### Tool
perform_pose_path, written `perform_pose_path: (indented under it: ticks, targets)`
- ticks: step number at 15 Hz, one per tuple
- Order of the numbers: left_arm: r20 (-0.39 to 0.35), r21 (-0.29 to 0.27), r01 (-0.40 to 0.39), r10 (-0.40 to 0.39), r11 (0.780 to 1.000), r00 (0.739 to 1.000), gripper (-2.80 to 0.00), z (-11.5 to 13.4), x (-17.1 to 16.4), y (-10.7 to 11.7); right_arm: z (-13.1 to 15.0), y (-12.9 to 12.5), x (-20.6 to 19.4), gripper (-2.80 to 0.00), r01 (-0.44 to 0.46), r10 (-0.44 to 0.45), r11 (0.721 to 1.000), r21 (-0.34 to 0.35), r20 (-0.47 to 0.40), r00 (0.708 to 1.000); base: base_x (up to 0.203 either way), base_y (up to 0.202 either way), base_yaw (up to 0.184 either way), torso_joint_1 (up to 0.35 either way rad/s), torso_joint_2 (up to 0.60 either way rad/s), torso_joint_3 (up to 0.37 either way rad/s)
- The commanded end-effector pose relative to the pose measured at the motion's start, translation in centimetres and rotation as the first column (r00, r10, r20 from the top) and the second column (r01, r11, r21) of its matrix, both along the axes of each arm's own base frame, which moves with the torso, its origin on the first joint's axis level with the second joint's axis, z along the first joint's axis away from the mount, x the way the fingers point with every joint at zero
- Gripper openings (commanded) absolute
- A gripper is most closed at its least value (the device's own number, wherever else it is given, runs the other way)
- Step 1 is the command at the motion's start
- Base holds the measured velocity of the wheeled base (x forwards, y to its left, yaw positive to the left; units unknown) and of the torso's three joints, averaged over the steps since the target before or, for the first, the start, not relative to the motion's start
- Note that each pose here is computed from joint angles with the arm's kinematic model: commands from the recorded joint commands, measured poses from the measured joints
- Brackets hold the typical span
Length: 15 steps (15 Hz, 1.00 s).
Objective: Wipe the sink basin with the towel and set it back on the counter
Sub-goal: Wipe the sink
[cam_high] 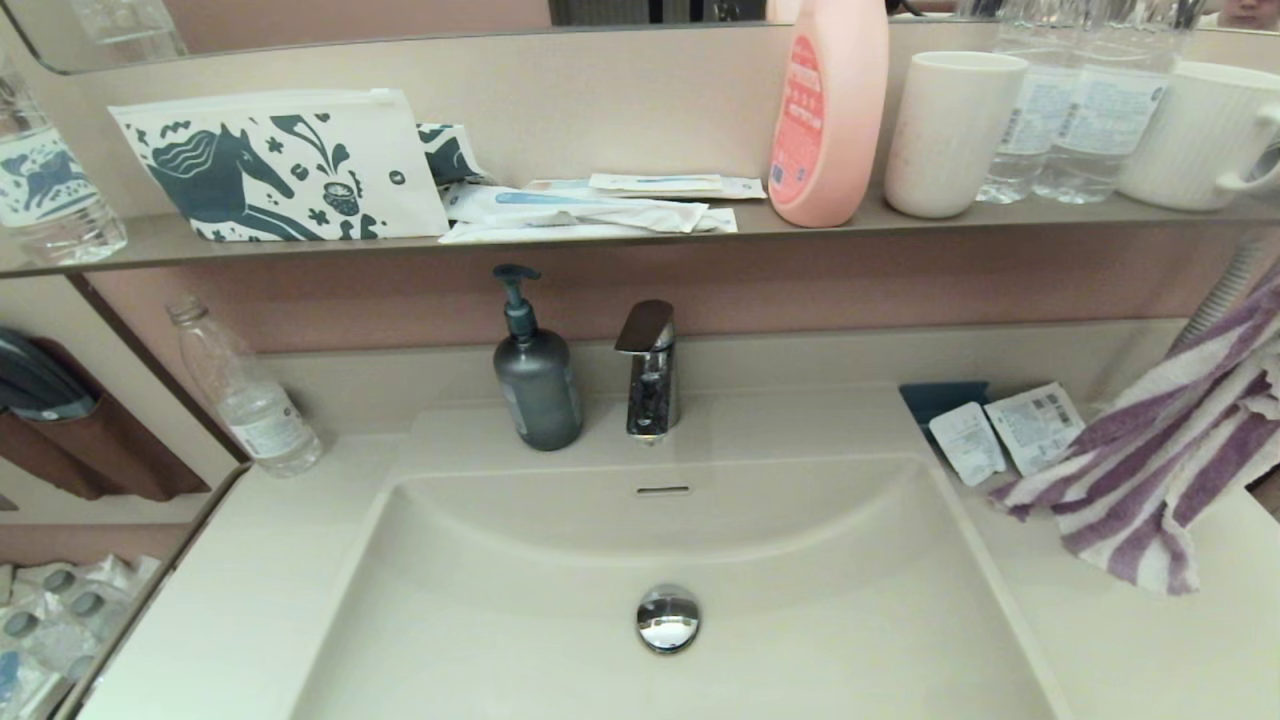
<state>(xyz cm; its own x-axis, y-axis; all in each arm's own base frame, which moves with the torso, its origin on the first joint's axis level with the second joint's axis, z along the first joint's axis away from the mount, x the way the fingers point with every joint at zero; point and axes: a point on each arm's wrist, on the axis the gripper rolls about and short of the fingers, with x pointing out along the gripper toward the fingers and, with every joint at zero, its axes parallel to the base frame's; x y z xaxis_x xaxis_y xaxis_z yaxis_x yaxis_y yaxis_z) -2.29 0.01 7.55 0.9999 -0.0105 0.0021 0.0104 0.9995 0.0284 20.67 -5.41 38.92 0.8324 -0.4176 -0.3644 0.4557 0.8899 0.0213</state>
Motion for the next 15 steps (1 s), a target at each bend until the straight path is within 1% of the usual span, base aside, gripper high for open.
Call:
perform_pose_path:
  ticks: [1,5,7,9,12,15]
  targets:
    - [-0.001,0.001,0.0,0.0,1.0,1.0,-2.8,0.0,0.0,0.0,0.9,0.2,-0.6,-2.8,-0.001,0.001,1.0,-0.006,0.027,1.0,0.0,0.0,0.0,0.0,0.0,0.0]
    - [-0.001,0.001,0.0,0.0,1.0,1.0,-2.8,0.0,0.0,0.0,2.4,0.3,-1.4,-2.8,0.001,0.001,1.0,-0.019,0.08,0.997,0.0,0.0,0.0,0.0,0.0,0.0]
    - [-0.001,0.001,0.0,0.0,1.0,1.0,-2.8,0.0,0.0,0.0,2.7,0.4,-1.5,-2.8,0.001,0.001,1.0,-0.023,0.085,0.996,0.0,0.0,0.0,0.0,0.0,0.0]
    - [-0.001,0.001,0.0,0.0,1.0,1.0,-2.8,0.0,0.0,0.0,2.4,0.4,-1.5,-2.8,0.0,0.001,1.0,-0.02,0.072,0.997,0.0,0.0,0.0,0.0,0.0,0.0]
    - [-0.001,0.001,0.0,0.0,1.0,1.0,-2.8,0.0,0.0,0.0,1.3,0.3,-1.3,-2.8,-0.001,0.001,1.0,-0.003,0.009,1.0,0.0,0.0,0.0,0.0,0.0,0.0]
    - [-0.001,0.001,0.0,0.0,1.0,1.0,-2.8,0.0,0.0,0.0,-1.3,0.2,-0.7,-2.8,-0.002,0.004,1.0,0.024,-0.097,0.995,0.0,0.0,0.0,0.0,0.0,0.0]
